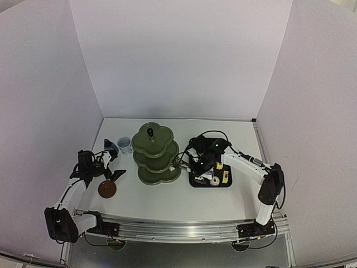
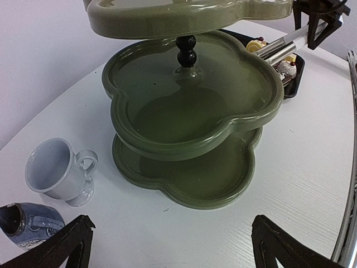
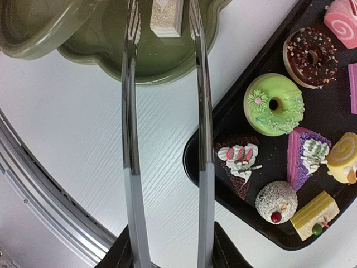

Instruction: Serve the afternoon tea

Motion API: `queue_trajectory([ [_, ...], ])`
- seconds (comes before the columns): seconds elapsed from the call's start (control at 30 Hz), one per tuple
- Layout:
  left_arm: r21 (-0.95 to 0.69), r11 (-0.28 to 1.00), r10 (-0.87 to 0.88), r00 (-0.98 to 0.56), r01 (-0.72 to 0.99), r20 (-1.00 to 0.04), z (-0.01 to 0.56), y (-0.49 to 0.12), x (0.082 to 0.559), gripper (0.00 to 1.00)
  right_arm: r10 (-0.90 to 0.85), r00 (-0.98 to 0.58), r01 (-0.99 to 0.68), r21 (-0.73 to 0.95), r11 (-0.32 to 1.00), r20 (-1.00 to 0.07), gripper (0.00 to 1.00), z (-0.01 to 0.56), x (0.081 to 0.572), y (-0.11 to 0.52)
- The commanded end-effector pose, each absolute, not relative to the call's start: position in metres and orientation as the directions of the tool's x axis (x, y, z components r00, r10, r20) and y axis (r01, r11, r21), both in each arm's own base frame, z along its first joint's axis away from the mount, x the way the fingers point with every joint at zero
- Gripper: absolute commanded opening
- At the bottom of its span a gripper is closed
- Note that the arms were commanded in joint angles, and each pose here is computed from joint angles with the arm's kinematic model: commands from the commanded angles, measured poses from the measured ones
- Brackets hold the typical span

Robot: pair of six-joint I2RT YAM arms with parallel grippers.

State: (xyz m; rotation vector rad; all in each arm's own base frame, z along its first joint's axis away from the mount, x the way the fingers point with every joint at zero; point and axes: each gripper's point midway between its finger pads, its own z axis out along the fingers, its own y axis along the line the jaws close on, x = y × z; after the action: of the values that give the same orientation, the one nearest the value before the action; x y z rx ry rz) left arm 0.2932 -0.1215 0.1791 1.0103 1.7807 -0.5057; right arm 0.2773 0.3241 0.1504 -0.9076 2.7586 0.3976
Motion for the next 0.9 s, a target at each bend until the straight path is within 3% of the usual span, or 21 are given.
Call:
queue_trajectory([
  [0.0,0.129,0.556,0.417,-0.141,0.821,-0.898,0.183,-0.122,0.294,1.0,-0.534,-0.8,-0.582,0.138,0.801,-0.276,0.36,0.165,0.269,0.304],
  [0.53,0.133,0.556,0.414,-0.135,0.82,-0.9,0.186,-0.123,0.293,1.0,-0.328,-0.883,-0.359,0.032,0.933,-0.336,0.31,0.19,0.295,0.21],
  [0.87,0.14,0.559,0.421,-0.134,0.817,-0.897,0.186,-0.122,0.293,1.0,-0.272,-0.924,-0.28,-0.008,0.96,-0.269,0.34,0.168,0.314,0.146],
])
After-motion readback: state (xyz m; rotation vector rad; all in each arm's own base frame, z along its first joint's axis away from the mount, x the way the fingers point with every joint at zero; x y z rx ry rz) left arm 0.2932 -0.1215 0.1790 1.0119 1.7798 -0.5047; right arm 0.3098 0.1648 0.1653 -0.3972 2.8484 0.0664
